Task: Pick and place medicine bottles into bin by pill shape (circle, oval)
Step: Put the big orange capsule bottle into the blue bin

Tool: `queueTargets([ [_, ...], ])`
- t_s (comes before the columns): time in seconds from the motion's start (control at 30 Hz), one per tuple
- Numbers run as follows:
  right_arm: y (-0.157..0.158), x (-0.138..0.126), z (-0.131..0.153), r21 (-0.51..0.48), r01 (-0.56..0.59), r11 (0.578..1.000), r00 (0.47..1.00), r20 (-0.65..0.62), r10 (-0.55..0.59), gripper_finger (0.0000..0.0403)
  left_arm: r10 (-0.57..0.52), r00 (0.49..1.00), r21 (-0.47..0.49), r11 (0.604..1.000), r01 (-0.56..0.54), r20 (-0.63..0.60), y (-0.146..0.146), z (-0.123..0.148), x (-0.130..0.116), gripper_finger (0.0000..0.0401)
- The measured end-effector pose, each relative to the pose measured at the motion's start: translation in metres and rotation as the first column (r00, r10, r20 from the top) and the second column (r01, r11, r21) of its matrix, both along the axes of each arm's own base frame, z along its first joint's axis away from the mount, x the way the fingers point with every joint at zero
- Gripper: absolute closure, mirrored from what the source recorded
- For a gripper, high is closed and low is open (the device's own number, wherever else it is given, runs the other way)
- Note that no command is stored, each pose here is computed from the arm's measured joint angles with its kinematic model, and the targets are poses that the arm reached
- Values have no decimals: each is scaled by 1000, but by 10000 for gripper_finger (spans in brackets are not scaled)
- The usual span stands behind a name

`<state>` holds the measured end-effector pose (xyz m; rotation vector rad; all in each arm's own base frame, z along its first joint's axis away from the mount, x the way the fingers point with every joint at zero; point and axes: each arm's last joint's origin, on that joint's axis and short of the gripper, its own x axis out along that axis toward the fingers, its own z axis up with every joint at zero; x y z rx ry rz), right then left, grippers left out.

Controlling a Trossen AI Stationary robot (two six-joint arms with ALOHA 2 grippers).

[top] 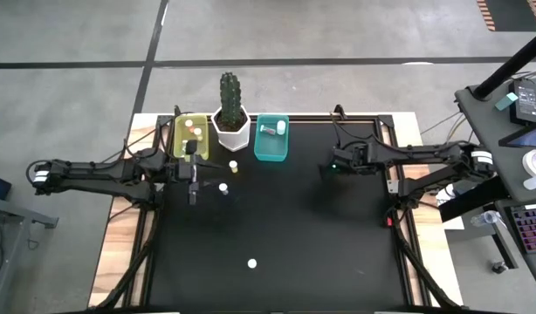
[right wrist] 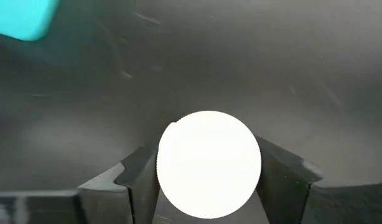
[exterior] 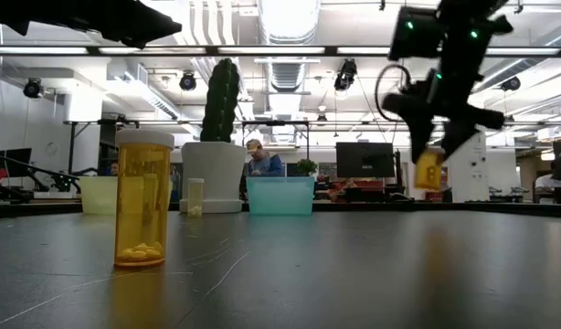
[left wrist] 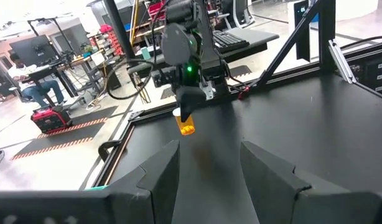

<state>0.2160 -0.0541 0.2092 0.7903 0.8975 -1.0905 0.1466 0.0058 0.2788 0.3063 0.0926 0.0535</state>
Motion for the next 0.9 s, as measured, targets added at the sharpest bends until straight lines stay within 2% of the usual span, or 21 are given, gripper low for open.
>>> queueTargets([
  [0.3, -10, 45, 43, -85, -139, 987, 988, 56, 144, 197, -2, 1000, 23, 1000, 2, -3, 0, -1, 1, 248],
  [0.6, -26, 111, 76, -184, -308, 933, 948, 29, 318, 197, -2, 1000, 24, 1000, 2, -3, 0, -1, 1, 248],
  [0.73, -38, 137, 83, -208, -363, 908, 928, 6, 373, 197, -2, 1000, 23, 1000, 2, -4, 0, -2, 1, 248],
  [0.9, -57, 161, 80, -184, -421, 888, 903, 8, 429, 197, -2, 1000, 23, 1000, 2, -4, 0, -2, 1, 248],
])
